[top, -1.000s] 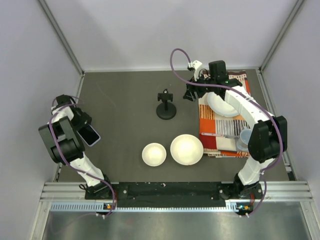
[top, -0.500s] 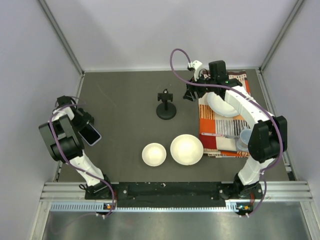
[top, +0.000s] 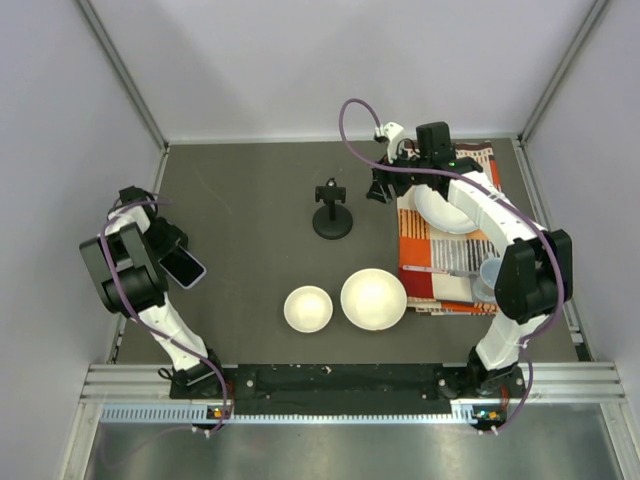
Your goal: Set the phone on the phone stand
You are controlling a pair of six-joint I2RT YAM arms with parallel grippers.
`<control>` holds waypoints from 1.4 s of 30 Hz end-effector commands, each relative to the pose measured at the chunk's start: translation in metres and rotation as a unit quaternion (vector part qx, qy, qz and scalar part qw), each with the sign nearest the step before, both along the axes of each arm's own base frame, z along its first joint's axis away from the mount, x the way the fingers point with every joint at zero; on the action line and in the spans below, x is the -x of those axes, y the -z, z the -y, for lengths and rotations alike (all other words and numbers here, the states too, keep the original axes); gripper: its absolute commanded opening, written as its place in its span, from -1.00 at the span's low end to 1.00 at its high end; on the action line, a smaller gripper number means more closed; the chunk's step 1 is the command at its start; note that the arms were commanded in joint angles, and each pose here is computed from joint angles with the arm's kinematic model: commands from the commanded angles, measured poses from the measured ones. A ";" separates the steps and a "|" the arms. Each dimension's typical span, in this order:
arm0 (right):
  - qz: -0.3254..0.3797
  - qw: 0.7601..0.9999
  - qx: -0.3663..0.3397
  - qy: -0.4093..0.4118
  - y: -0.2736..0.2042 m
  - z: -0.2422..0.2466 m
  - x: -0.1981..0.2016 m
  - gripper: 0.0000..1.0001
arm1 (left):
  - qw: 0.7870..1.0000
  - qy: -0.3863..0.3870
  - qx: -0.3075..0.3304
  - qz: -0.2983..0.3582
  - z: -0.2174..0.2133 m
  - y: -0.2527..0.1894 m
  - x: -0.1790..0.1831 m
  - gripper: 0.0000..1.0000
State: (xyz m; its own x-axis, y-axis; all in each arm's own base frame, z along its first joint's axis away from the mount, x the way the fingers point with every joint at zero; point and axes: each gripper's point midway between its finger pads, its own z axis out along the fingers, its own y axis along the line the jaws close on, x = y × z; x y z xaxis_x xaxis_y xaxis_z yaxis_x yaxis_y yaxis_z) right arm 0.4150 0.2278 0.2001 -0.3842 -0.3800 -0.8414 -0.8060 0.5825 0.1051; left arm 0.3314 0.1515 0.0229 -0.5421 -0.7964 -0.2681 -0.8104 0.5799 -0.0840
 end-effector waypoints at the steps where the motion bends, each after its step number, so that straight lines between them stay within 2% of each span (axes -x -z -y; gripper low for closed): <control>1: 0.022 1.000 -0.004 -0.001 -0.011 0.001 -0.009 0.26 | 0.999 -0.024 0.024 -0.029 0.011 0.017 0.006 0.43; 4: 0.019 1.000 -0.004 0.001 -0.009 0.002 -0.009 0.26 | 0.998 -0.030 0.024 -0.042 0.012 0.017 0.008 0.42; 11: 0.022 1.000 -0.003 0.001 -0.011 0.002 -0.009 0.26 | 0.995 -0.049 0.006 -0.092 0.004 0.015 0.016 0.56; 17: 0.022 1.000 -0.003 0.000 -0.010 0.002 -0.009 0.25 | 0.993 -0.059 0.019 -0.102 0.007 0.018 0.014 0.75; 20: 0.022 1.000 -0.003 -0.001 -0.010 0.001 -0.010 0.26 | 0.993 -0.054 0.017 -0.105 0.009 0.016 0.013 0.98; 24: 0.022 1.000 -0.003 -0.001 -0.010 0.001 -0.010 0.25 | 0.991 -0.064 0.006 -0.119 0.008 0.017 0.018 0.97; 30: 0.023 1.000 0.000 0.002 -0.010 0.003 -0.010 0.25 | 0.989 -0.079 0.002 -0.124 0.012 0.019 0.023 0.80; 34: 0.027 1.000 0.003 0.006 -0.012 0.004 -0.010 0.26 | 0.989 -0.081 -0.004 -0.121 0.011 0.022 0.023 0.54; 35: 0.027 1.000 0.003 0.007 -0.012 0.005 -0.010 0.25 | 0.990 -0.080 -0.004 -0.119 0.010 0.022 0.022 0.38; 41: 0.038 0.999 0.002 0.012 -0.022 0.007 -0.008 0.26 | 0.990 -0.078 -0.022 -0.113 0.005 0.024 0.021 0.05; 42: 0.039 0.999 0.000 0.014 -0.024 0.007 -0.009 0.26 | 0.990 -0.077 -0.022 -0.114 0.005 0.025 0.023 -0.06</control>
State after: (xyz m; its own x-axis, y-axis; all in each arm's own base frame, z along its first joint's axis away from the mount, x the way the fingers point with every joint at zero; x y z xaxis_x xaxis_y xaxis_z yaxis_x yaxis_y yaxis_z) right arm 0.4181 0.2242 0.1976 -0.3894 -0.3867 -0.8360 -0.7942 0.6006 0.0921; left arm 0.3310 0.1438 0.0216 -0.4590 -0.8628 -0.2120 -0.8865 0.4607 0.0442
